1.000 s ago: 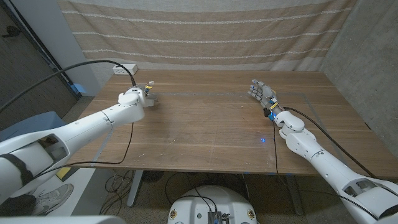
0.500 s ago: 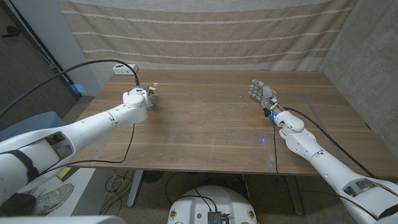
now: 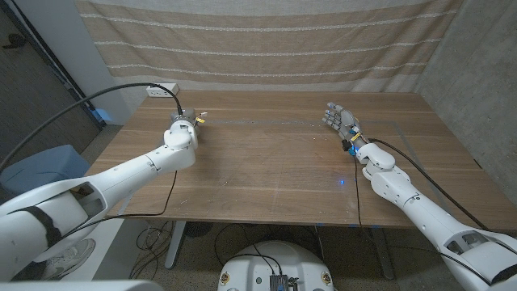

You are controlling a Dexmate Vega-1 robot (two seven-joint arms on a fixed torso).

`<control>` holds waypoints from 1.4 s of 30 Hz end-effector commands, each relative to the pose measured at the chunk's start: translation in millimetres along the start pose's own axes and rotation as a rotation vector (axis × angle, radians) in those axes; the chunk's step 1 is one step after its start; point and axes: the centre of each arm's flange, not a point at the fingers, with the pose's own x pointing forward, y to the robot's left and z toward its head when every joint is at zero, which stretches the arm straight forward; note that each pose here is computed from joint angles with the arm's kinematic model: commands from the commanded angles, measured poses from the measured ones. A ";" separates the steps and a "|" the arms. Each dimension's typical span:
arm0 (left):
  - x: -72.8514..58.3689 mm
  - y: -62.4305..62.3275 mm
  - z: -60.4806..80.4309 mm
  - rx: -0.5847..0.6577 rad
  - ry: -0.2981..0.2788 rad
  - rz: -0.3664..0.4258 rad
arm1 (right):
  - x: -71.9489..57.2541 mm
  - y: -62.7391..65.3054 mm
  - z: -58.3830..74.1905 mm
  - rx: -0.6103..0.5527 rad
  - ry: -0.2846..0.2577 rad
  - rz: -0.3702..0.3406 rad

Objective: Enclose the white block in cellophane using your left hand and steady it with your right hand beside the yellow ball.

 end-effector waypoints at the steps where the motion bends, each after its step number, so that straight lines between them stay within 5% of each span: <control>1: -9.5 7.0 -5.3 -0.173 -0.070 0.171 | 1.8 0.8 0.2 -0.003 0.006 -0.001; 15: -41.4 48.7 32.7 -0.222 -0.318 0.263 | -1.2 0.4 2.0 -0.008 0.002 -0.011; 31: -80.1 73.7 80.2 -0.153 -0.583 0.328 | -11.6 0.4 -2.2 0.003 0.001 -0.021; 42: -103.9 80.0 106.1 -0.148 -0.774 0.330 | -19.3 1.7 -0.9 -0.004 -0.010 -0.034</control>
